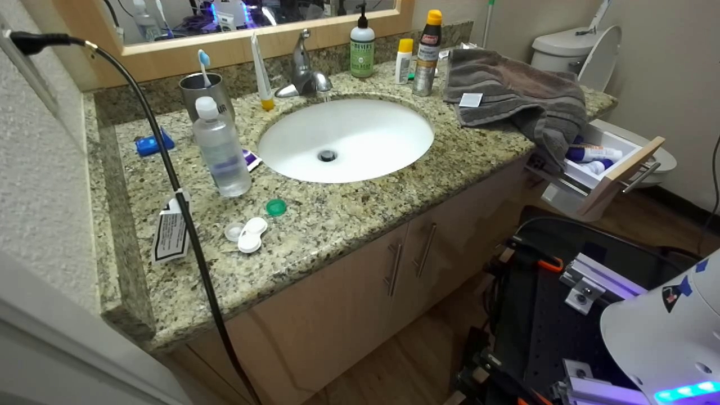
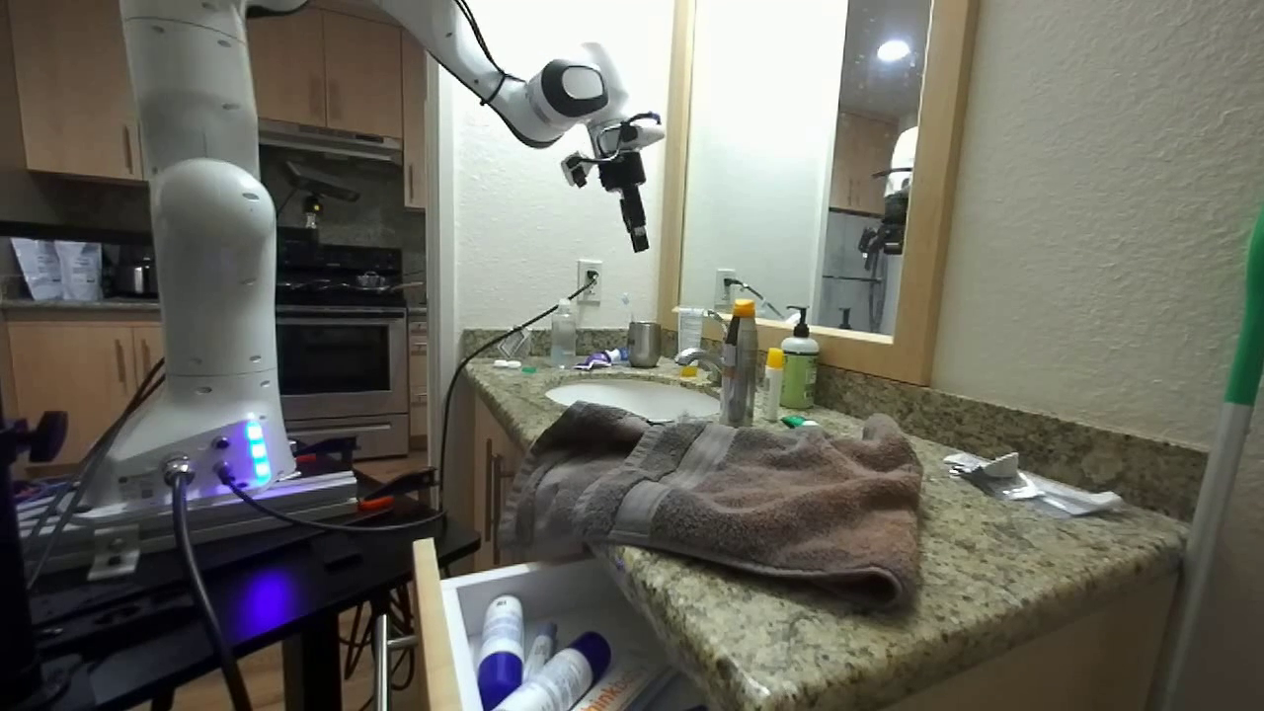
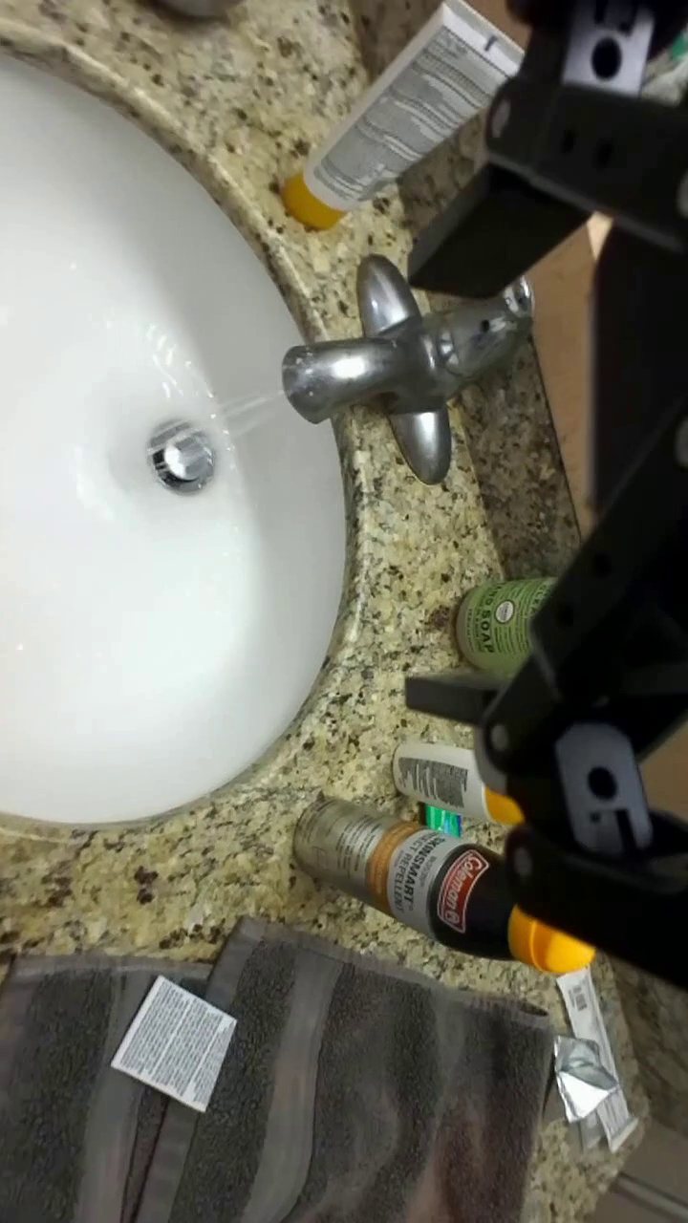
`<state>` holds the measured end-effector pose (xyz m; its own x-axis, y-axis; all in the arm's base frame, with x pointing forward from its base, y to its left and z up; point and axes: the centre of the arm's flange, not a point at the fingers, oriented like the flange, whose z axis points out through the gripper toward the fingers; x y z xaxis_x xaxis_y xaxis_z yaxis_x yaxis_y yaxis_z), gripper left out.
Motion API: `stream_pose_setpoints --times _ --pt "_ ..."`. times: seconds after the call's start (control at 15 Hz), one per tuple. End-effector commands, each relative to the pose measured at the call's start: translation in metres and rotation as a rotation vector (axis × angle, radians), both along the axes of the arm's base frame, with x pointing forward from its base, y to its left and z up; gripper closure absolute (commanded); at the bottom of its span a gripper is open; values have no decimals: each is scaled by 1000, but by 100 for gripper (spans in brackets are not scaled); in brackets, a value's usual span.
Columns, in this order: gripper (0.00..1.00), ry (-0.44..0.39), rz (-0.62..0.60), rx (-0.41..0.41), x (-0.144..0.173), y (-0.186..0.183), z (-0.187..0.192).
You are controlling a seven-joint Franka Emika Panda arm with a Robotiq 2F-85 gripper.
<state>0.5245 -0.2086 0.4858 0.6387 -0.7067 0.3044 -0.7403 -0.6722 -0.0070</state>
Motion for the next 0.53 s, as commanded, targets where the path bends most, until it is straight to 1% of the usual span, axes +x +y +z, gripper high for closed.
stream_pose_setpoints --times 0.0,0.13,0.2,0.27,0.47 --pt "0 -43 -147 0 65 -18 3" --pt "0 -53 -254 17 85 -25 -4" --pt "0 -53 -293 17 90 -28 -7" --pt "0 -61 -221 13 63 -18 -7" --pt "0 -68 -271 12 79 -25 -14"
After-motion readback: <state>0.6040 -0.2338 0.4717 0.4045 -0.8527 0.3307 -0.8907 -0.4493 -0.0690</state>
